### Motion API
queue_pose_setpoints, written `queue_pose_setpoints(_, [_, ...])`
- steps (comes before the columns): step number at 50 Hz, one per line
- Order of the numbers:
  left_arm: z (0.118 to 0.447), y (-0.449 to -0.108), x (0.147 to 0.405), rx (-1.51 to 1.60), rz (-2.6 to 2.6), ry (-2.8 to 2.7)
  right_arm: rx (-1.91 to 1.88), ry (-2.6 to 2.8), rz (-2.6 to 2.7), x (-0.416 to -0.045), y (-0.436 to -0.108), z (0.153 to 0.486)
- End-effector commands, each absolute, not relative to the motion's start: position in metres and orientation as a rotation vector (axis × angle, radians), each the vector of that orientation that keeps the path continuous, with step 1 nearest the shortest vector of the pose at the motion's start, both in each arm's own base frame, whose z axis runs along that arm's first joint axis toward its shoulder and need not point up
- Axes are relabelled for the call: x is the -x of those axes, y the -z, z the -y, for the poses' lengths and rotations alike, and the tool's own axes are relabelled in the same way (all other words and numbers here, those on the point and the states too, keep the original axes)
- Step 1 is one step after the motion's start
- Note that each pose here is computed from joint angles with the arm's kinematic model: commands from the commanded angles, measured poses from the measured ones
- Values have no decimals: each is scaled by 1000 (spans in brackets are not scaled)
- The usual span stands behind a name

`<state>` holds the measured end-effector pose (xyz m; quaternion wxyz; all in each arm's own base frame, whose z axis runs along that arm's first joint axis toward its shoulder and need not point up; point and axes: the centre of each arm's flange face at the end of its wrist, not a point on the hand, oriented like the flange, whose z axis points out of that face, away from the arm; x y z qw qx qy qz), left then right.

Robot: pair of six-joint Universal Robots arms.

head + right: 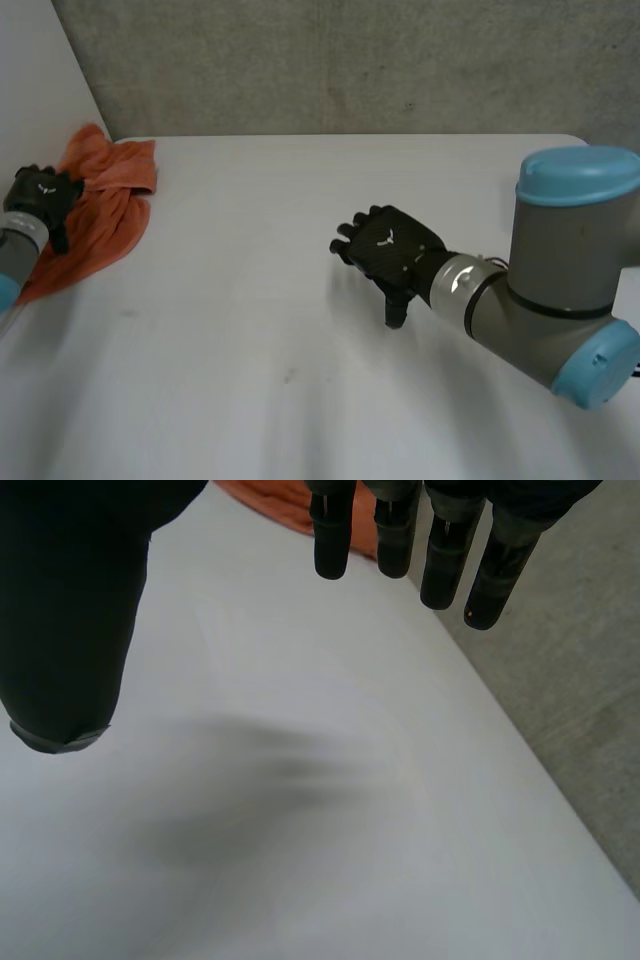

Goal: Fold the laundry.

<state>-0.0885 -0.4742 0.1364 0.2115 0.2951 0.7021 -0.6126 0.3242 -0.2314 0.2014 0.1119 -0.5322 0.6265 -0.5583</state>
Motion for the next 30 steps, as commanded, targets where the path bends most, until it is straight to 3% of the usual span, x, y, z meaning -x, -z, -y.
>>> queue_pose_setpoints(1, [485, -113, 76, -838, -1887, 1557, 1594, 1629, -1860, -313, -192, 226])
queue_pose_setpoints(4, [485, -115, 85, -858, -1847, 1570, 1580, 1640, -1886, -306, -193, 231])
queue_pose_setpoints(8, [478, -134, 128, -901, -1743, 1687, 1566, 1656, -1904, -300, -196, 234])
queue_pose_setpoints(13, [442, -177, 192, -939, -1713, 1896, 1548, 1690, -1909, -294, -203, 236])
queue_pose_setpoints(18, [402, -223, 240, -866, -1790, 2193, 1518, 1729, -1925, -286, -209, 240])
queue_pose_setpoints(21, [401, -228, 240, -810, -1837, 2247, 1500, 1739, -1935, -281, -211, 241])
queue_pose_setpoints(26, [412, -204, 229, -832, -1891, 2153, 1494, 1740, -1954, -276, -208, 243])
queue_pose_setpoints(30, [431, -187, 186, -758, -1964, 2023, 1498, 1743, -1954, -276, -208, 244])
